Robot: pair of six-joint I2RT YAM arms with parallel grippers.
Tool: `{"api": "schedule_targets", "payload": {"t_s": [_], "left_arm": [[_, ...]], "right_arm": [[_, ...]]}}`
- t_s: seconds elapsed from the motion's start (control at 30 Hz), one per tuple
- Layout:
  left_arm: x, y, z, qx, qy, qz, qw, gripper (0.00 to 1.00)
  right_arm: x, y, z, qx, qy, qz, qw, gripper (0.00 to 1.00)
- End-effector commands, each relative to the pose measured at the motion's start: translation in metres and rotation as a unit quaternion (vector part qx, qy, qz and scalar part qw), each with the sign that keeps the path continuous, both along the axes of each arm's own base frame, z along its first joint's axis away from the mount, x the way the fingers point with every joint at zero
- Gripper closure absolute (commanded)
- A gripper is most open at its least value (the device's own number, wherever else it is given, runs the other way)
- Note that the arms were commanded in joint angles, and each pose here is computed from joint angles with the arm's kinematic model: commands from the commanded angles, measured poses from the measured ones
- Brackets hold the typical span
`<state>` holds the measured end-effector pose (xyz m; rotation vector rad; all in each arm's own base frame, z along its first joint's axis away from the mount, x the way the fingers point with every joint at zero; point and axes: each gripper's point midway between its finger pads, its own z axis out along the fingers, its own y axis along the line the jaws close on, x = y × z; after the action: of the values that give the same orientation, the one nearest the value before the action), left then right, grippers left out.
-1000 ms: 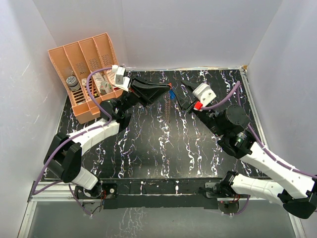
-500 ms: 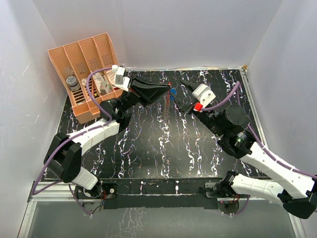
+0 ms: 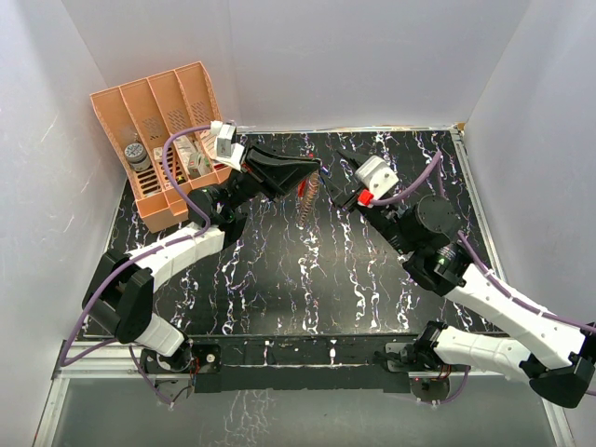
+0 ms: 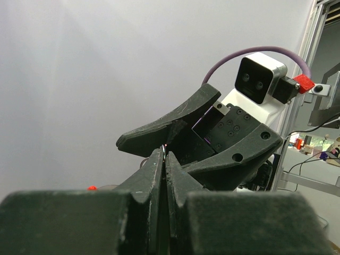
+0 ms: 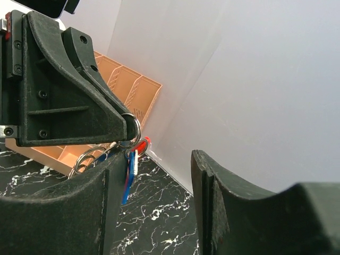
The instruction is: Remove the keys from the keyring
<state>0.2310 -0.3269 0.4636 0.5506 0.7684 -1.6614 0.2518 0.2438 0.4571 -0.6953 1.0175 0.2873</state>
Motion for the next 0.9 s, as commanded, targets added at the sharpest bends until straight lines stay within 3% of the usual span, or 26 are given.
{"api": "schedule_targets", "payload": {"t_s": [0.0,0.1,0.6,0.87], "left_arm": [[-0.0393,0.0275,0.049,-0.088,-0.095,-0.013,0.992,1.0],[-0.0398,0.0274,0.05,-0.089,-0.094,-0.015,0.991,1.0],[-0.034,0.025,0.0506,-0.097,-0.089,-0.007,0.991,1.0],[-0.031,0.0292,0.0554,-0.11,-0.093,0.015,0.989,1.0]], "right_arm": [[-0.0032,-0.0046,0.0245,0.027,-0.032,-0.003,0.999,0.51],[-0.0037,-0.0061,0.0265,0.029,-0.035,-0.004,0.999,0.56],[-0.009,-0.0049,0.0246,0.031,-0.026,0.011,0.999,1.0],[-0.0121,0.0021,0.0182,0.023,-0.012,0.031,0.999,1.0]]}}
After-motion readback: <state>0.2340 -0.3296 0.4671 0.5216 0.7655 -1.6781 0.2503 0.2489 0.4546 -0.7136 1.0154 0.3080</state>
